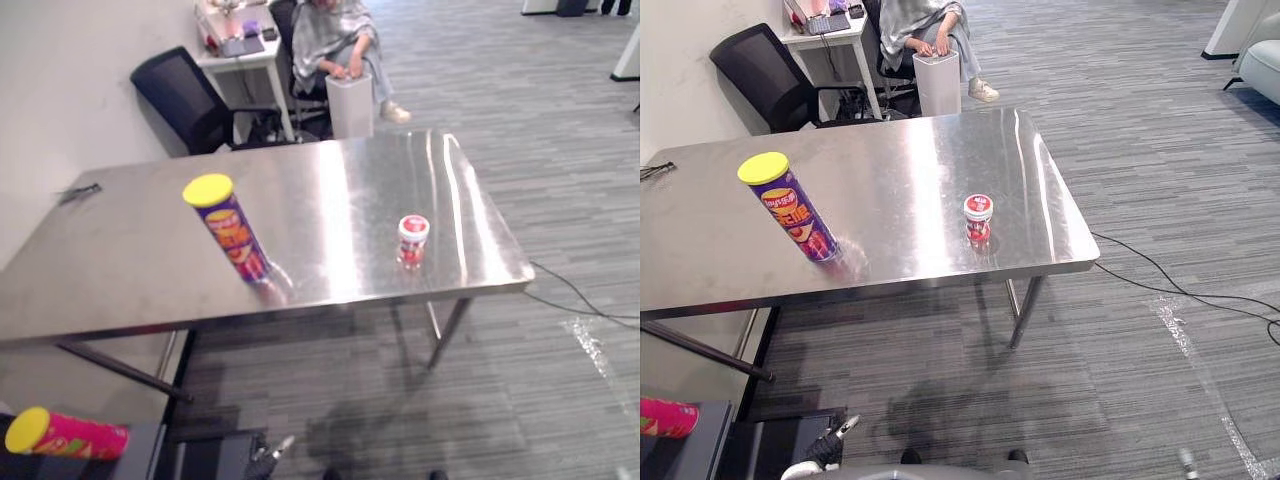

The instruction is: Put the gum and the chips on the shelf.

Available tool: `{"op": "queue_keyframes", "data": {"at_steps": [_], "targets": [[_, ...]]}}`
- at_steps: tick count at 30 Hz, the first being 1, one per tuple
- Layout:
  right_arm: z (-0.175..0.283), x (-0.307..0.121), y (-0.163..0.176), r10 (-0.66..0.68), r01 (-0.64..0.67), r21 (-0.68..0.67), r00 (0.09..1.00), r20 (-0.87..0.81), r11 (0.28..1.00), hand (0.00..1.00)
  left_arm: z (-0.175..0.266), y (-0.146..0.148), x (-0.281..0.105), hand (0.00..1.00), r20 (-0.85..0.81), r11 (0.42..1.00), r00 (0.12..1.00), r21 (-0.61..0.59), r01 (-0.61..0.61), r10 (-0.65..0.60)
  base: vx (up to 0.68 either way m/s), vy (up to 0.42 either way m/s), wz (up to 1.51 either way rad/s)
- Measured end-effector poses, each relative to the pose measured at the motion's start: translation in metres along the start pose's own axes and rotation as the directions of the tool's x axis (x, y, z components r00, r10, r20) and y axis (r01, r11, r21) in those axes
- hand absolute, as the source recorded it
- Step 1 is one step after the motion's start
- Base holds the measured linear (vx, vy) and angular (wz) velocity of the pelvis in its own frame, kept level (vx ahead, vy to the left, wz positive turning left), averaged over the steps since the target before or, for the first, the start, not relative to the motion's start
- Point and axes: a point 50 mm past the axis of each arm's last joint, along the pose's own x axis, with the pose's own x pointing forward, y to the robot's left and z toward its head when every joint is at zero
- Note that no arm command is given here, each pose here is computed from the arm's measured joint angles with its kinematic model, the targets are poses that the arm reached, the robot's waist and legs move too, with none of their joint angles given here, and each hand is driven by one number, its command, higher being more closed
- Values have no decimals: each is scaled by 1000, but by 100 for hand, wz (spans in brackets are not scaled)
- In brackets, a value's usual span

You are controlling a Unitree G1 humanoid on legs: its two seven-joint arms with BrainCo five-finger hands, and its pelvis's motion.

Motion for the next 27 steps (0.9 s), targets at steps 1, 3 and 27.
{"op": "queue_keyframes", "data": {"at_steps": [1,3,27], "targets": [[15,2,10,28,-27,-11,997,66,1000,0,-1,1,0,0,-2,1000,1000,-4,-3,3,-39,9,1],[65,-2,42,123,-118,-33,952,281,992,0,-4,4,-2,0,-10,1000,1000,-5,-12,12,0,0,0],[116,-174,221,924,-639,-713,-10,382,288,0,5,1,-1,0,35,997,998,46,56,-58,1,-16,3]]}}
